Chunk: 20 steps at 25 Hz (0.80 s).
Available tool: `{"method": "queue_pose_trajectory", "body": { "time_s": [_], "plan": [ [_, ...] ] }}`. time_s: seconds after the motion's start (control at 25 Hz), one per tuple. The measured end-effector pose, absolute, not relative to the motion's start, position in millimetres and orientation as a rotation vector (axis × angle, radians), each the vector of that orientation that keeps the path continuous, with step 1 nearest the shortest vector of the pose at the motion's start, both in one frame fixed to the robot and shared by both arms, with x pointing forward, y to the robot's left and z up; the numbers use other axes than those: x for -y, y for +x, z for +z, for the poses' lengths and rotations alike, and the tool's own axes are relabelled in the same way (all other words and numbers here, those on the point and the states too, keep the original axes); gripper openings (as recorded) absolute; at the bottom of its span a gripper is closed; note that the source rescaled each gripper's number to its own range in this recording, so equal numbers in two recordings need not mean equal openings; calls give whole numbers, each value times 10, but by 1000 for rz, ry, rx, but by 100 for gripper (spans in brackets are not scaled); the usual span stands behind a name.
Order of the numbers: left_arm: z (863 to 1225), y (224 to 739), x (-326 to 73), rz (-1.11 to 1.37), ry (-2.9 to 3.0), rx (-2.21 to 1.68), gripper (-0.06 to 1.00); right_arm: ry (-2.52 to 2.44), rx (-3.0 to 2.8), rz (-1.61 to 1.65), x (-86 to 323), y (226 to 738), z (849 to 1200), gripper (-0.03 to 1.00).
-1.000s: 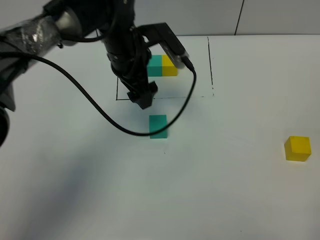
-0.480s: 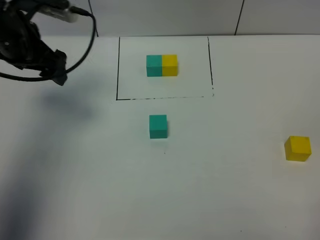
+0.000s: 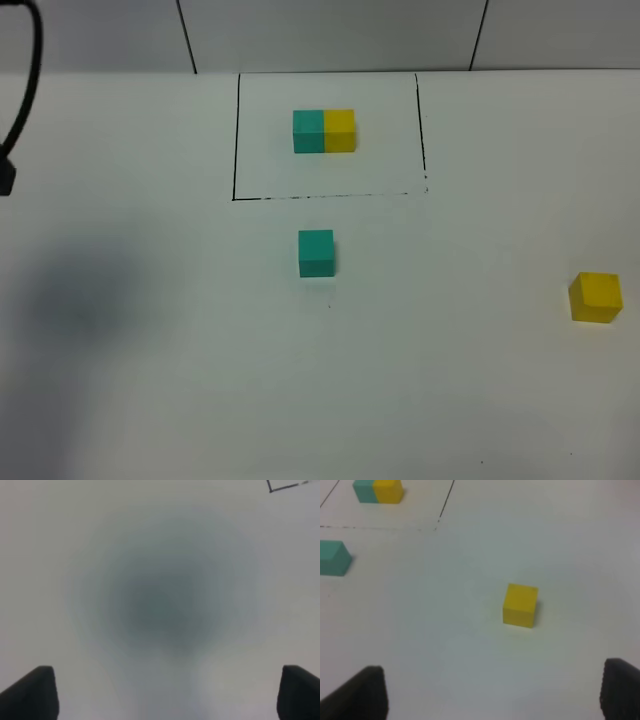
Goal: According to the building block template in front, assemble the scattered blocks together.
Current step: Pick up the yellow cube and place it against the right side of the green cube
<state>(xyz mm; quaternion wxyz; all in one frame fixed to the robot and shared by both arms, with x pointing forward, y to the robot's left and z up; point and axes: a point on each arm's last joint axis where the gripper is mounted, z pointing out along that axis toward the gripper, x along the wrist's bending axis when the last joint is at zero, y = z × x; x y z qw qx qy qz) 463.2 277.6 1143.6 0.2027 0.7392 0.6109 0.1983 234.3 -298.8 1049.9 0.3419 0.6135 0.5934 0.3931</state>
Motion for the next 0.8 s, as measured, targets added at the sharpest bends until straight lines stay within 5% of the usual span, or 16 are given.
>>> {"method": "queue_pose_trajectory", "body": {
  "time_s": [0.36, 0.8],
  "plan": [
    [11352, 3490, -2886, 639, 1850, -1680, 99, 1595, -1543, 1022, 2988, 2343, 10499, 90],
    [10864, 2764, -2934, 716, 1731, -1562, 96, 1595, -1543, 1022, 2988, 2343, 10499, 90]
  ]
}}
